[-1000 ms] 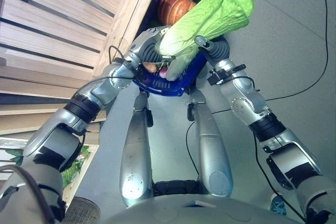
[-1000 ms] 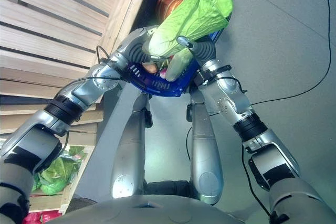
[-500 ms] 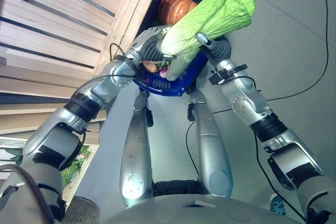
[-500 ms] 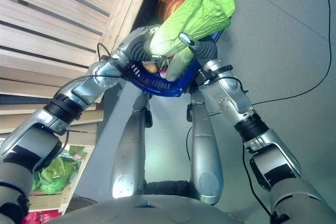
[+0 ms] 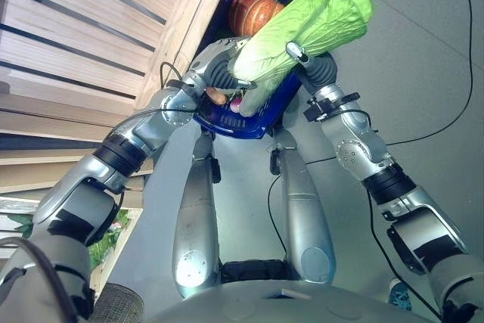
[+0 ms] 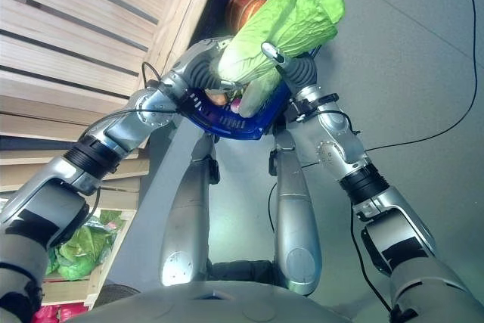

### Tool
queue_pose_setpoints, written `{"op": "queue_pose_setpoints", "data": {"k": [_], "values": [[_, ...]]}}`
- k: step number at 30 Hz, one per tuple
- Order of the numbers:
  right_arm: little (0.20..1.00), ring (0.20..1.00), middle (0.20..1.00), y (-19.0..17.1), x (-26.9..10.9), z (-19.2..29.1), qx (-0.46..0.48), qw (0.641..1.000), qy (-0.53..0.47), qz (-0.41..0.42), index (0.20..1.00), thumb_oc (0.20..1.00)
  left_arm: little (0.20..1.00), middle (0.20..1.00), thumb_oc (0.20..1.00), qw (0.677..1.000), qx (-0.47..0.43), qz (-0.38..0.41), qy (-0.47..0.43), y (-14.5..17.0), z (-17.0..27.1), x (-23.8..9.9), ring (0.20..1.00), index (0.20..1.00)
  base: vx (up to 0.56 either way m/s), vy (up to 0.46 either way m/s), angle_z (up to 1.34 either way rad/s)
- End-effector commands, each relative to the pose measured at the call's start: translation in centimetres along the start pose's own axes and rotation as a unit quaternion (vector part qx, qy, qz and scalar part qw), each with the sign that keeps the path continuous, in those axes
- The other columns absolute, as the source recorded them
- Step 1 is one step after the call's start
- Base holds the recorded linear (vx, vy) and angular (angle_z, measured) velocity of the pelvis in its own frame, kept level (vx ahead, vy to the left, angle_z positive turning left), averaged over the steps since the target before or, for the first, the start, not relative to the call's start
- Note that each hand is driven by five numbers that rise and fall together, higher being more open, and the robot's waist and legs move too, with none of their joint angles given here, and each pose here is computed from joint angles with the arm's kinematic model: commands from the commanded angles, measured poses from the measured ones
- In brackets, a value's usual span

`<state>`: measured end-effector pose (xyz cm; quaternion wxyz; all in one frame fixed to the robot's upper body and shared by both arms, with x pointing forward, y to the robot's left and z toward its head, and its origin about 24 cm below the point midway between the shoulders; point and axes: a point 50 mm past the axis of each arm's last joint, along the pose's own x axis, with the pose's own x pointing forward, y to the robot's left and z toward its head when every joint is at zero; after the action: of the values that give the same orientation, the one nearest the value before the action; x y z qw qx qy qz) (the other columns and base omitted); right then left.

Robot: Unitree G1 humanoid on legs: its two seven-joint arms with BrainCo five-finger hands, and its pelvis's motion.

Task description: Pick up fruits and vegetables into the basket

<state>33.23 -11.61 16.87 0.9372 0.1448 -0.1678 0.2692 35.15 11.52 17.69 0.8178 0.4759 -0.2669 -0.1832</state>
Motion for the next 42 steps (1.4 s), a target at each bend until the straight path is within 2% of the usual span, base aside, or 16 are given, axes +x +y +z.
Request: {"op": "queue_pose_setpoints", "data": {"k": [1,5,11,19,24,30,42], "values": [[0.200,0.200,0.200,4.0,0.8,3.6,0.020,0.988,-0.116,0.099,0.200,0.200,1.000,1.000,1.000,0.999,-0.019,0.038,-0.004,-1.0,0.3,-0.7,1.000,1.000,0.00,0.000,0.00],[0.200,0.200,0.200,4.1,0.8,3.3,0.021,0.988,-0.119,0.095,0.200,0.200,1.000,1.000,1.000,0.986,-0.094,0.135,0.023,-0.3,-0.6,-1.2,1.000,1.000,0.00,0.000,0.00],[0.200,0.200,0.200,4.1,0.8,3.2,0.021,0.988,-0.125,0.083,0.200,0.200,1.000,1.000,1.000,0.959,-0.154,0.233,0.038,0.2,-1.4,-2.1,1.000,1.000,0.00,0.000,0.00],[0.200,0.200,0.200,3.1,0.8,2.9,0.000,0.992,-0.119,0.039,0.200,0.200,1.000,1.000,1.000,0.917,-0.184,0.343,0.082,2.0,-3.3,-3.3,1.000,1.000,0.00,0.000,0.00],[0.200,0.200,0.200,2.3,0.7,2.6,-0.010,0.995,-0.102,0.020,0.200,0.200,1.000,1.000,1.000,0.899,-0.173,0.386,0.115,3.2,-4.7,-4.1,1.000,1.000,0.01,0.007,0.00],[0.200,0.200,0.200,1.1,1.0,1.3,-0.073,0.996,-0.054,-0.023,0.200,0.200,1.000,1.000,1.000,0.889,-0.147,0.408,0.151,4.0,-6.4,-4.6,1.000,1.000,0.01,0.040,-0.03],[0.200,0.200,0.200,-2.0,1.7,-0.2,-0.148,0.981,0.017,-0.125,0.200,0.200,1.000,1.000,1.000,0.874,-0.147,0.409,0.220,3.1,-8.8,-5.5,1.000,1.000,0.01,0.026,-0.01]]}}
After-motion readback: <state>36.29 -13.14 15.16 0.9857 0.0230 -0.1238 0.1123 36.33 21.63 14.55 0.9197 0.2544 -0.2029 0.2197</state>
